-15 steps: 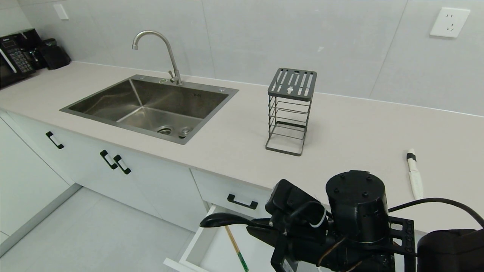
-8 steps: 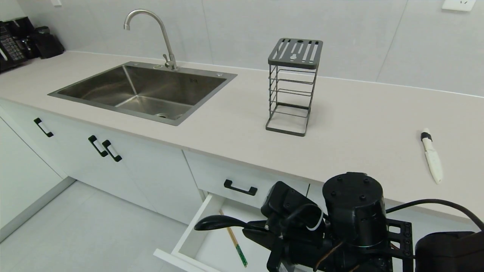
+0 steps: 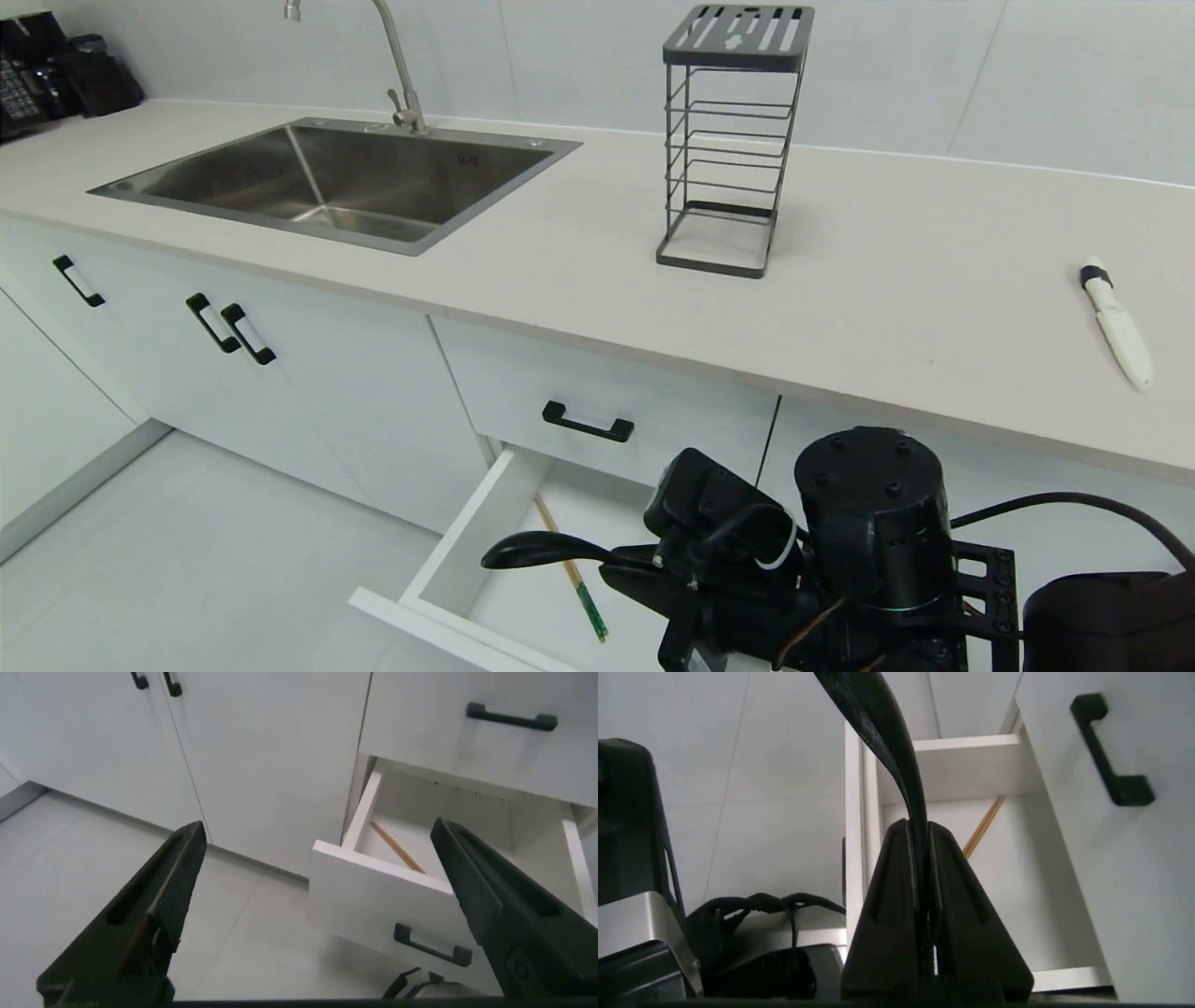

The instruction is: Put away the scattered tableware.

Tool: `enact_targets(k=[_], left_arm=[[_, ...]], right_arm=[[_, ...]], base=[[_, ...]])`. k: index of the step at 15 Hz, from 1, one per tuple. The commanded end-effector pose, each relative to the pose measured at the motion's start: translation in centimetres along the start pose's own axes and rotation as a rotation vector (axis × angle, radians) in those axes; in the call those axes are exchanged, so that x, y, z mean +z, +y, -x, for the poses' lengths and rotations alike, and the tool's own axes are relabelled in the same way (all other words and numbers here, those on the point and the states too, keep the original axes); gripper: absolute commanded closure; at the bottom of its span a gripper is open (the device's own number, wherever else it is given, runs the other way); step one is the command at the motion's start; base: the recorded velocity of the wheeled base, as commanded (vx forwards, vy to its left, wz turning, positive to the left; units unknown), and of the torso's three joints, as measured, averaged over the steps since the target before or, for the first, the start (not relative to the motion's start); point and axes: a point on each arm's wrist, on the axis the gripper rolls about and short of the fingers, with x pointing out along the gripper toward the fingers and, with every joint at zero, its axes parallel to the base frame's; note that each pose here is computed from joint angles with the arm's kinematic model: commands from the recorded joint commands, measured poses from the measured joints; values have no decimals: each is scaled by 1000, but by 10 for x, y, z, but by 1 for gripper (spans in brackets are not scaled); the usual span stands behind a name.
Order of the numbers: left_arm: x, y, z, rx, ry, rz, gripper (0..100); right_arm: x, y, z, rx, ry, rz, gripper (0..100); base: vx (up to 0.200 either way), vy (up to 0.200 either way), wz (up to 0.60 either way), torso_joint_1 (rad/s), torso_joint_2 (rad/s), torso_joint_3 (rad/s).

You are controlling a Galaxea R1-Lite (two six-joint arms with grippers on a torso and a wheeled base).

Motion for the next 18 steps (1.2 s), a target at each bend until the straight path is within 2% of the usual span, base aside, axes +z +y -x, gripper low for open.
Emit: enact_targets(k=[1, 10, 11, 13, 16, 18], left_arm=[[0, 0, 0, 1, -2, 0, 0], [0, 0, 0, 1, -2, 0, 0], [0, 0, 0, 1, -2, 0, 0], [0, 0, 0, 1, -2, 0, 0], [0, 0, 0, 1, -2, 0, 0], [0, 0, 0, 1, -2, 0, 0]], right_arm=[[0, 0, 0, 0, 1, 0, 100], [14, 0, 3, -2, -56, 6, 100], [20, -5, 12, -11, -58, 1, 100], [25, -6, 29, -17, 27, -7, 100], [21, -3, 14, -70, 59, 0, 100], [28, -2, -9, -68, 26, 7, 100]], base=[[0, 0, 0, -251, 466, 212], [0, 0, 0, -248, 354, 144], [0, 0, 0, -100, 271, 124], [0, 0, 0, -46, 269, 49], [0, 0, 0, -4, 108, 38], [0, 0, 0, 0, 0, 0]])
